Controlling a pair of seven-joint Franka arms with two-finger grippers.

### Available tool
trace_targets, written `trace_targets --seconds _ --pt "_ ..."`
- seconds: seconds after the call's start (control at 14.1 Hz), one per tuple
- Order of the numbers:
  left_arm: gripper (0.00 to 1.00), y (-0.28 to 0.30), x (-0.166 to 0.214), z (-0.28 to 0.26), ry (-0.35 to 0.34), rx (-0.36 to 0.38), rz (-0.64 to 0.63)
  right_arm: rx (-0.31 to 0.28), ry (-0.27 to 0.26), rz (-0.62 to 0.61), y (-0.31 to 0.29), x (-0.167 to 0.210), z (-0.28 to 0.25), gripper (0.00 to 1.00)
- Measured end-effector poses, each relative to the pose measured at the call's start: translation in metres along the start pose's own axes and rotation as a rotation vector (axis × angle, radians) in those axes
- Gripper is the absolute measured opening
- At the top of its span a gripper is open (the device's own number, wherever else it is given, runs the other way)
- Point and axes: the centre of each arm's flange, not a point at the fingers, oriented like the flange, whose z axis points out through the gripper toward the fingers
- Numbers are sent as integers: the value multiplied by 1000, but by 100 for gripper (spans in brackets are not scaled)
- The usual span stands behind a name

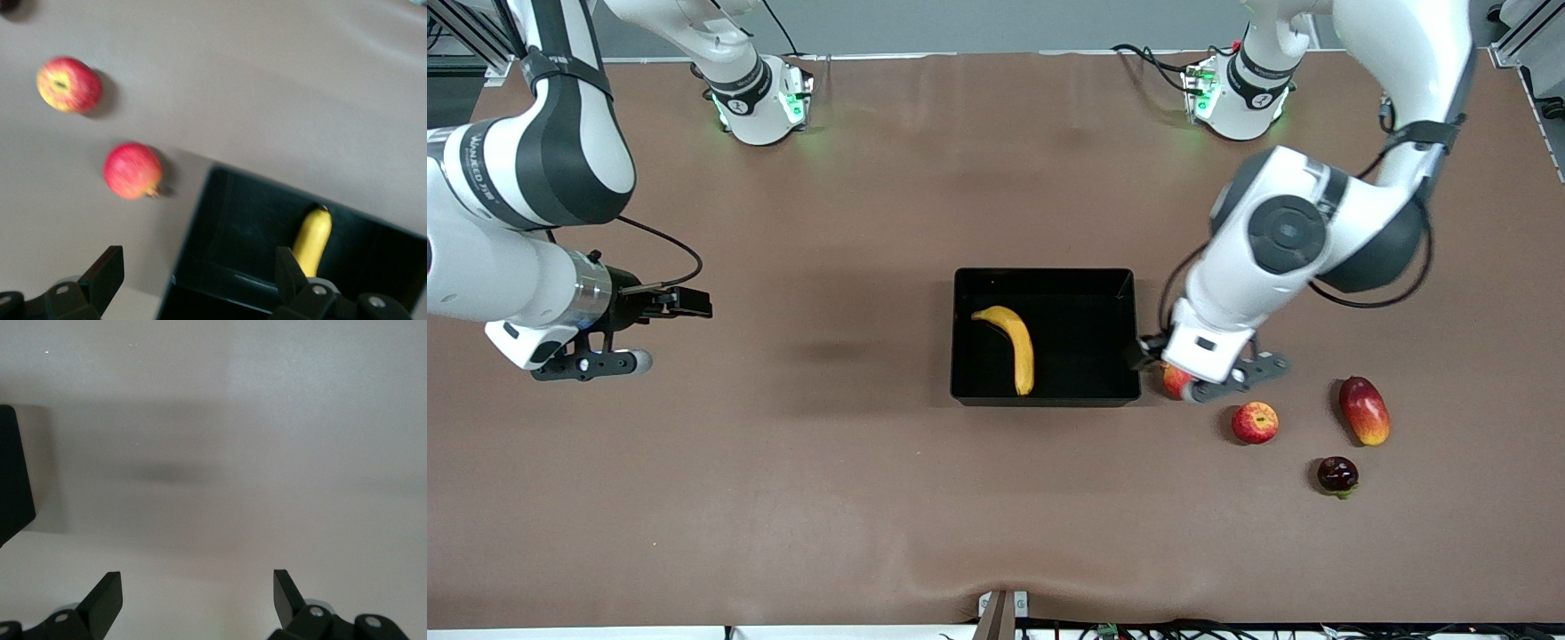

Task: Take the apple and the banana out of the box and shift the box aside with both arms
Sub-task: 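Move the left gripper back into the box above the banana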

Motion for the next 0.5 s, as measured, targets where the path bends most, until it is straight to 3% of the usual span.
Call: trace_targets --seconds 0.5 --pt "100 61 -67 59 -78 50 -9 0 0 -1 0 0 0 100"
